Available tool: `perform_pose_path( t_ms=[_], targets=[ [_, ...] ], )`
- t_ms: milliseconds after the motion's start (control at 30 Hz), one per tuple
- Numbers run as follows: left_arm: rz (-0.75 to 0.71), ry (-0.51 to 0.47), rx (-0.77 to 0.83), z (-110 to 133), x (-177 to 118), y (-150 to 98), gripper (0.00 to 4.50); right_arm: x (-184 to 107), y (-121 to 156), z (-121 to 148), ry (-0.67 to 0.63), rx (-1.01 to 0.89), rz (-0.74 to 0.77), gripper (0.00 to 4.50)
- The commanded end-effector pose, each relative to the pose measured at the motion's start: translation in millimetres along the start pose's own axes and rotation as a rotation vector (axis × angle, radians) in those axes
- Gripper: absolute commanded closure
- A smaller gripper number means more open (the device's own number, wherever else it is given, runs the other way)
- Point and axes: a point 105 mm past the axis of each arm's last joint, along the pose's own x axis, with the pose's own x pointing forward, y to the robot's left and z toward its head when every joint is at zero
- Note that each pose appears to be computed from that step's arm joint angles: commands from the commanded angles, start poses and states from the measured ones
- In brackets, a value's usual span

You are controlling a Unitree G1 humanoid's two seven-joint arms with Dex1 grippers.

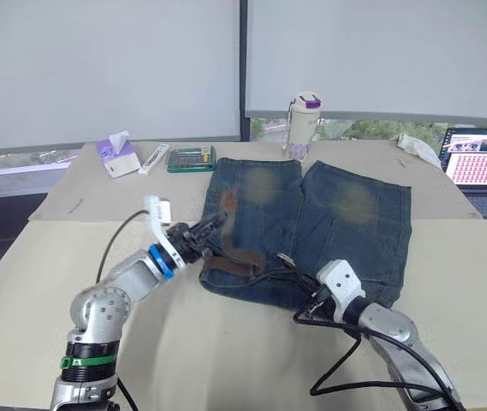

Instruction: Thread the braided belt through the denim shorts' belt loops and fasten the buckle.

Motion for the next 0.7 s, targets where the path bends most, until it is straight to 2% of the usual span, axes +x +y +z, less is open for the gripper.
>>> perform_pose_path(
  t_ms=[33,100,300,533,700],
  targets=[
    [-0.052,0.057,0.111,-8.4,7.6,-12.8,4.50,-2.1,-10.7,27.0,-0.150,0.011,-0.064,4.47],
    [-0.081,0.095,0.135,-17.8,14.0,-19.4,4.50,-2.9,-12.2,29.8,-0.177,0.031,-0.084,4.47],
    [-0.096,0.233,0.350,-45.3,32.5,-22.6,4.50,-4.5,-8.6,36.7,-0.231,0.048,-0.095,4.47],
    [-0.062,0.231,0.338,-49.5,48.2,-23.5,4.50,-4.8,0.4,37.4,-0.233,-0.001,-0.064,4.47],
    [-0.033,0.240,0.390,-50.7,55.1,-19.8,4.50,-4.6,6.4,35.1,-0.220,-0.067,-0.027,4.47]
  ],
)
